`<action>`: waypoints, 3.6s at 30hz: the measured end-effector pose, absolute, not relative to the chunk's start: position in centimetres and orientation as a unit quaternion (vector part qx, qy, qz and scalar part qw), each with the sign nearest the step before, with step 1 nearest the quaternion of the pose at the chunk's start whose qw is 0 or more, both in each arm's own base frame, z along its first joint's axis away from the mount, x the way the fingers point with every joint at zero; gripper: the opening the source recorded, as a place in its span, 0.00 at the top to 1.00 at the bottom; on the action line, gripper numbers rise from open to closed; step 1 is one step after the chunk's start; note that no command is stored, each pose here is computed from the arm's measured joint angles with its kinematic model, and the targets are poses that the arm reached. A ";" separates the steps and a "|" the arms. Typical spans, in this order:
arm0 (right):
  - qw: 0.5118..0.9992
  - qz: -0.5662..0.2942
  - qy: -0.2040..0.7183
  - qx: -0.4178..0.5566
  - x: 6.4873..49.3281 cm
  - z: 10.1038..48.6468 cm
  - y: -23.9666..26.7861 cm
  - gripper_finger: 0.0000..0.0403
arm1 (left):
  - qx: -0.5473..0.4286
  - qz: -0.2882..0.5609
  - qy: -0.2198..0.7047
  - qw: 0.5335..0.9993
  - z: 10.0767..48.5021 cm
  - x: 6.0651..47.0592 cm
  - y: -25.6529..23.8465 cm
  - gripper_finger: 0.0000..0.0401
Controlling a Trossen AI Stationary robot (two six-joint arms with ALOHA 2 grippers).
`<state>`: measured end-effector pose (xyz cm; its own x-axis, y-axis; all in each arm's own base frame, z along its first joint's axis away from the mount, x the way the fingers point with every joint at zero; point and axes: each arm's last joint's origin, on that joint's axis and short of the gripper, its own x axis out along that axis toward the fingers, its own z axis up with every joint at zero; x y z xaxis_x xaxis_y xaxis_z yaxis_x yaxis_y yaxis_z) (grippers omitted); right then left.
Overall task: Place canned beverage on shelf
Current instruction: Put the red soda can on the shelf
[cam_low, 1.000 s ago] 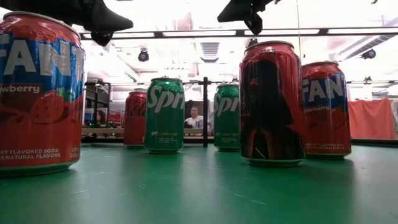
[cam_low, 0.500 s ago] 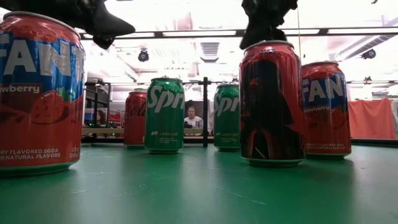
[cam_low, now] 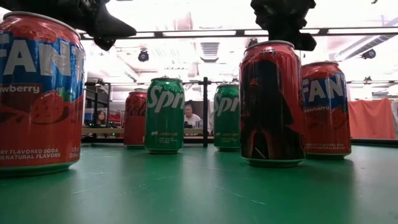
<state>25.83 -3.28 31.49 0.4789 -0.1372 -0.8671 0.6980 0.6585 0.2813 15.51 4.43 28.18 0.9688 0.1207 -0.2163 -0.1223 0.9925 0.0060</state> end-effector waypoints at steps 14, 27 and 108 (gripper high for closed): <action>0.770 -0.253 0.525 0.261 30.5 29.1 -2.9 0.98 | -0.005 0.062 0.108 0.992 28.1 15.7 4.5 1.00; 0.766 -0.279 0.534 0.224 30.6 30.5 -3.5 0.98 | -0.006 0.061 0.110 0.992 28.1 15.7 4.5 1.00; 0.677 -0.360 0.590 0.251 31.8 25.3 -8.2 0.30 | -0.002 0.070 0.114 0.991 27.9 16.0 4.6 1.00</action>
<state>31.77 -8.24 25.30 0.0439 -0.1917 -0.9805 0.7848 0.6140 -0.0849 15.96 4.64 27.90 0.9641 0.1382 -0.2269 -0.1390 0.9902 0.0129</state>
